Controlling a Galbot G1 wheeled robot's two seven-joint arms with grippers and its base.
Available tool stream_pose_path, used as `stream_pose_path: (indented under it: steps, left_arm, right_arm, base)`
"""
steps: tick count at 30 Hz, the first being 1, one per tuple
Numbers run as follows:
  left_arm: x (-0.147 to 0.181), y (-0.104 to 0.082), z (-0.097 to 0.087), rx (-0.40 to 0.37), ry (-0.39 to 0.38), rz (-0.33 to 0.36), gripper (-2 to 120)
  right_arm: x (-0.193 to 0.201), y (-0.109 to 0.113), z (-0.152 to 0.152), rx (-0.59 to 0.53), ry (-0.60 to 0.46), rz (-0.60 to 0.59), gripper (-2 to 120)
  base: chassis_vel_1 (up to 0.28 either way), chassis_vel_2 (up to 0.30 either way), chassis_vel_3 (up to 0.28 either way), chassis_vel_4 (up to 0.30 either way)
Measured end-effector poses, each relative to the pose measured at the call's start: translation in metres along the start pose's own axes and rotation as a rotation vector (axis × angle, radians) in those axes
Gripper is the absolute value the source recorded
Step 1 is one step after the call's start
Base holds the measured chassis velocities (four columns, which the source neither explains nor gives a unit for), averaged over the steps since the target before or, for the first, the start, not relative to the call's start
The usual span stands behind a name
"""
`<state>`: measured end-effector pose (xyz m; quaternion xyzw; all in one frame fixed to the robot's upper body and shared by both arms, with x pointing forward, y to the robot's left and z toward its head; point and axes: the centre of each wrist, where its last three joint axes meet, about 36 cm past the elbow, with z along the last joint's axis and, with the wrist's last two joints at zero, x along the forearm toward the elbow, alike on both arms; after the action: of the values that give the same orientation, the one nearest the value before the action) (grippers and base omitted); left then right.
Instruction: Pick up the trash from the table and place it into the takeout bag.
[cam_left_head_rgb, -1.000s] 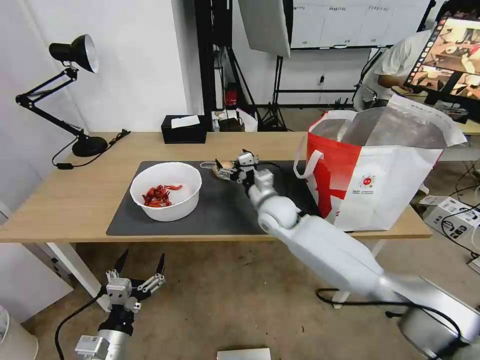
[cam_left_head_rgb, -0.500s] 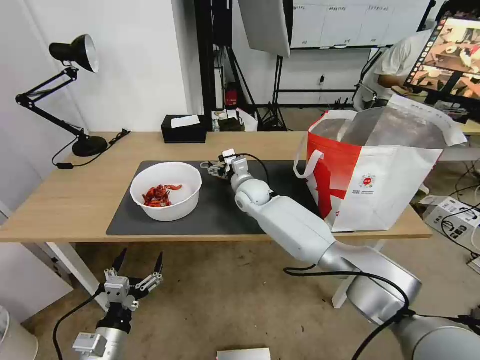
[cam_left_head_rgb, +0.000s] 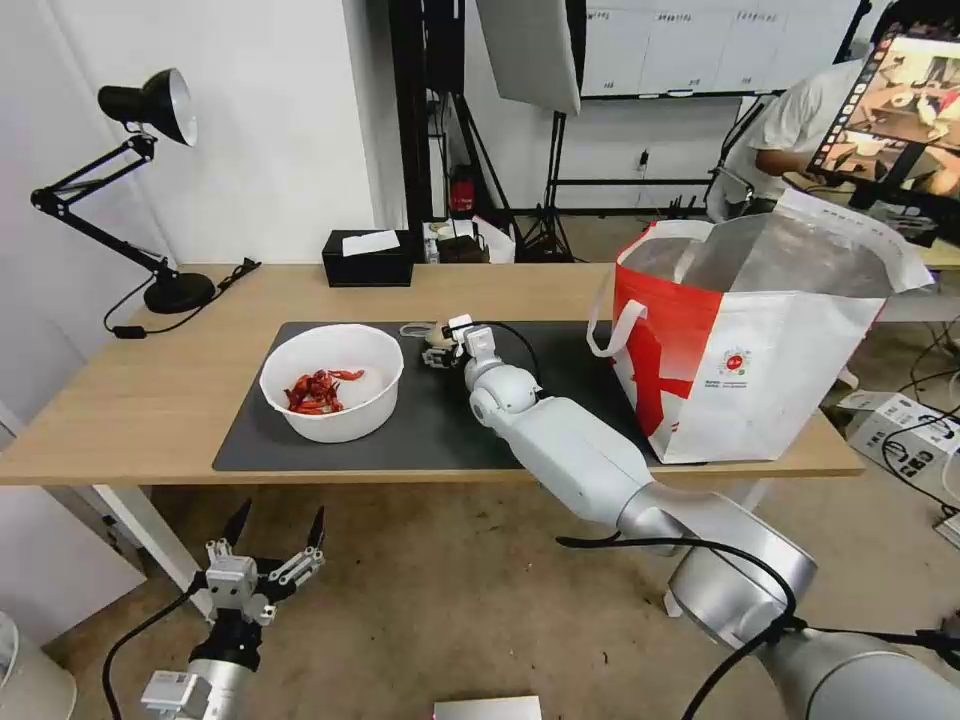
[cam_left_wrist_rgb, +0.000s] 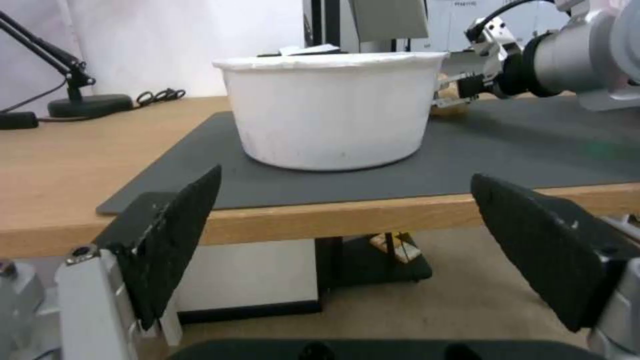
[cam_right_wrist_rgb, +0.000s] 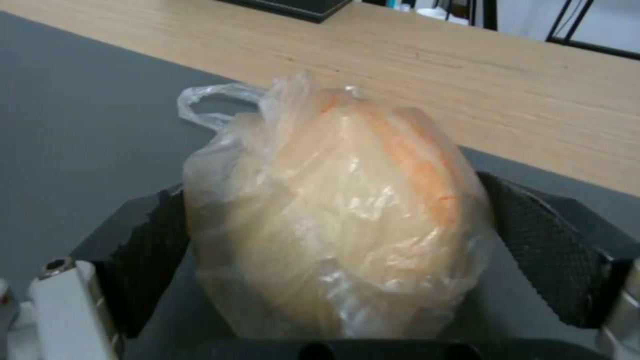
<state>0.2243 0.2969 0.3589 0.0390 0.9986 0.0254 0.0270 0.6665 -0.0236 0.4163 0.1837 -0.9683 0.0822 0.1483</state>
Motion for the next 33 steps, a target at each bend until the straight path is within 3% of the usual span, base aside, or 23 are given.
stream_pose_path:
  steps: [14, 19, 24, 31, 33]
  left_arm:
    - [0.005, -0.003, 0.000, -0.007, -0.010, -0.005, 100]
    - [0.007, -0.005, -0.001, -0.008, -0.013, -0.006, 100]
    - [0.010, -0.007, -0.003, -0.011, -0.016, -0.005, 100]
    - [0.010, -0.010, -0.005, -0.012, -0.022, -0.001, 100]
    - [0.010, -0.015, -0.004, -0.010, -0.021, 0.004, 100]
  right_arm:
    - [0.007, 0.005, 0.007, -0.019, -0.002, -0.020, 47]
    - [0.017, 0.004, 0.008, -0.028, -0.030, -0.017, 34]
    - [0.060, -0.001, 0.016, -0.038, -0.128, 0.005, 14]
    - [0.136, -0.006, 0.032, -0.010, -0.312, 0.036, 7]
    - [0.179, -0.005, 0.044, 0.007, -0.412, 0.056, 7]
  base:
    - [0.000, 0.000, 0.000, 0.000]
    - [0.000, 0.000, 0.000, 0.000]
    - [0.000, 0.000, 0.000, 0.000]
    - [0.000, 0.000, 0.000, 0.000]
    - [0.000, 0.000, 0.000, 0.000]
